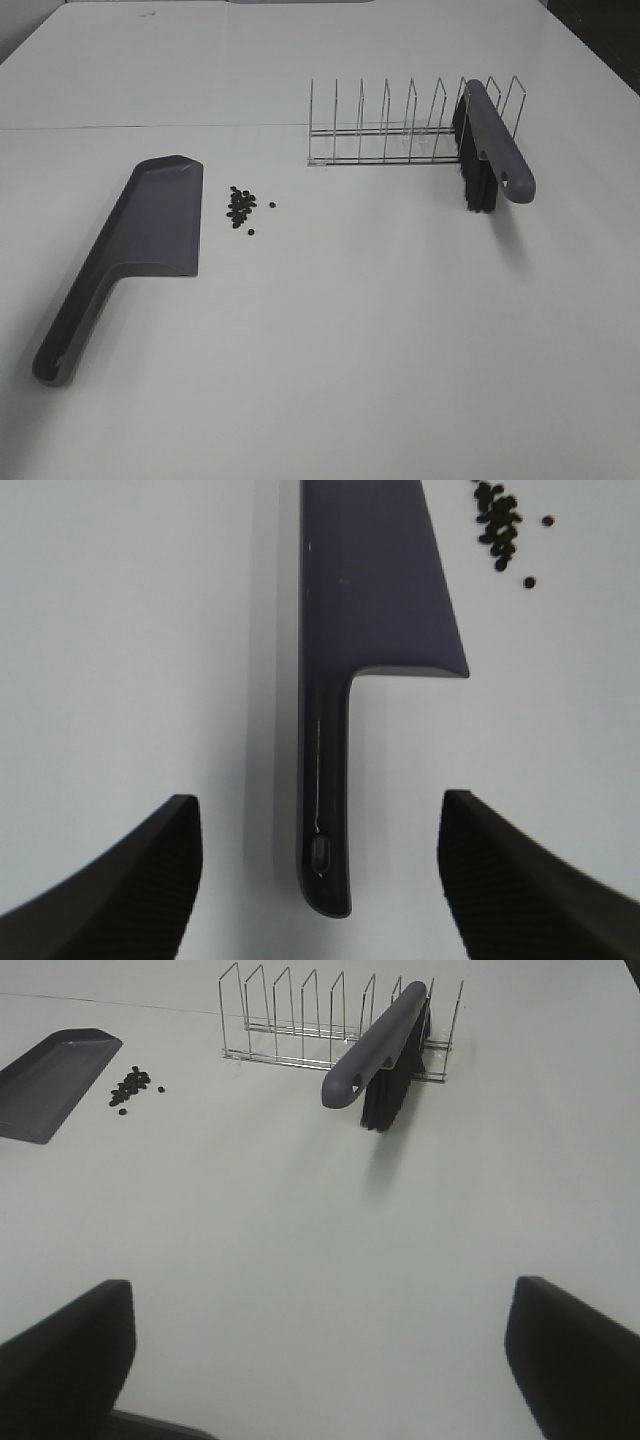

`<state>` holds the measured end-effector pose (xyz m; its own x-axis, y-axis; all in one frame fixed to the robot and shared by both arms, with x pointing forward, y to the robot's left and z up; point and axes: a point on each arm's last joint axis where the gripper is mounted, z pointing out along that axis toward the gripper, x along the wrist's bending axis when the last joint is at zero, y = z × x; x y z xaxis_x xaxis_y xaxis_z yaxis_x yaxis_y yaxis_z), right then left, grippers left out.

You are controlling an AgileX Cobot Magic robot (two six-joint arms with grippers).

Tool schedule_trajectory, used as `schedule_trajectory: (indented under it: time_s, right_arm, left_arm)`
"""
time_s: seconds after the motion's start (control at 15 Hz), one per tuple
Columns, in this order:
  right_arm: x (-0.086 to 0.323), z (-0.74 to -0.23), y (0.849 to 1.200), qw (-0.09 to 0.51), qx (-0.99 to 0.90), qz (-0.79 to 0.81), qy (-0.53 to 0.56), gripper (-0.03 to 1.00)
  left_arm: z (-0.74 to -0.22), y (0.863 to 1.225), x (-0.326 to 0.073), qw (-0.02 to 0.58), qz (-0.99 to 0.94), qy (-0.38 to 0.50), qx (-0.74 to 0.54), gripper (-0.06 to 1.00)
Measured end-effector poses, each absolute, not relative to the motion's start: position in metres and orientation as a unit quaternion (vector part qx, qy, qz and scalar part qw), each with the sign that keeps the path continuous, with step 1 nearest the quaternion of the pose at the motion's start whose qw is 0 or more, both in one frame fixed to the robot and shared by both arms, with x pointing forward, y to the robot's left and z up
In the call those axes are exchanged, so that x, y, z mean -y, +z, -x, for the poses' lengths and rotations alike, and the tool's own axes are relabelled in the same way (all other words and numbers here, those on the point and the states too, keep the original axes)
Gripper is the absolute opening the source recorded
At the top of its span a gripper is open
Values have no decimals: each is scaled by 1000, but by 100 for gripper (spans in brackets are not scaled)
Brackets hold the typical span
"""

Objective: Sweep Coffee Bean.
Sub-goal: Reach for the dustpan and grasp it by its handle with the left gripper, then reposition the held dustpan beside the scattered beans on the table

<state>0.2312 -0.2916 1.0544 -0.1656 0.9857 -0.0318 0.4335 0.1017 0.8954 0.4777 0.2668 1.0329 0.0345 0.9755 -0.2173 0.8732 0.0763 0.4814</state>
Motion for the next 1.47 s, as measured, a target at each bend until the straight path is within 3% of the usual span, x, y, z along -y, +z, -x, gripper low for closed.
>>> schedule_trajectory:
  time_s: [0.2,0.27,0.47,1.2,1.27,1.33,1.47]
  right_arm:
    - [292,-231,1054,351,-654,-542,394,86]
    - [292,-231,1054,351,-654,-542,394,86]
    - [292,-231,1054,351,-654,-542,394,86]
    - [292,-231,1054,351,-654,-542,394,86]
    - [292,-231,1054,351,-654,-542,394,86]
    - [292,-231,1054,351,-654,-542,394,86]
    - [292,-231,1054,351,-654,-542,394,86]
  left_arm:
    - [-515,996,-264,198,-680,51,-704,61]
    - [-532,966,-260,160,-685,19,-711,61]
    - [-545,936,-241,125,-707,-10,-696,61]
    - [-568,868,-203,25,-735,-19,-677,61]
    - [-569,867,-203,22,-737,-17,-676,57]
    - [-571,867,-204,21,-739,-13,-673,34]
    - [-571,867,-204,24,-737,-13,-675,32]
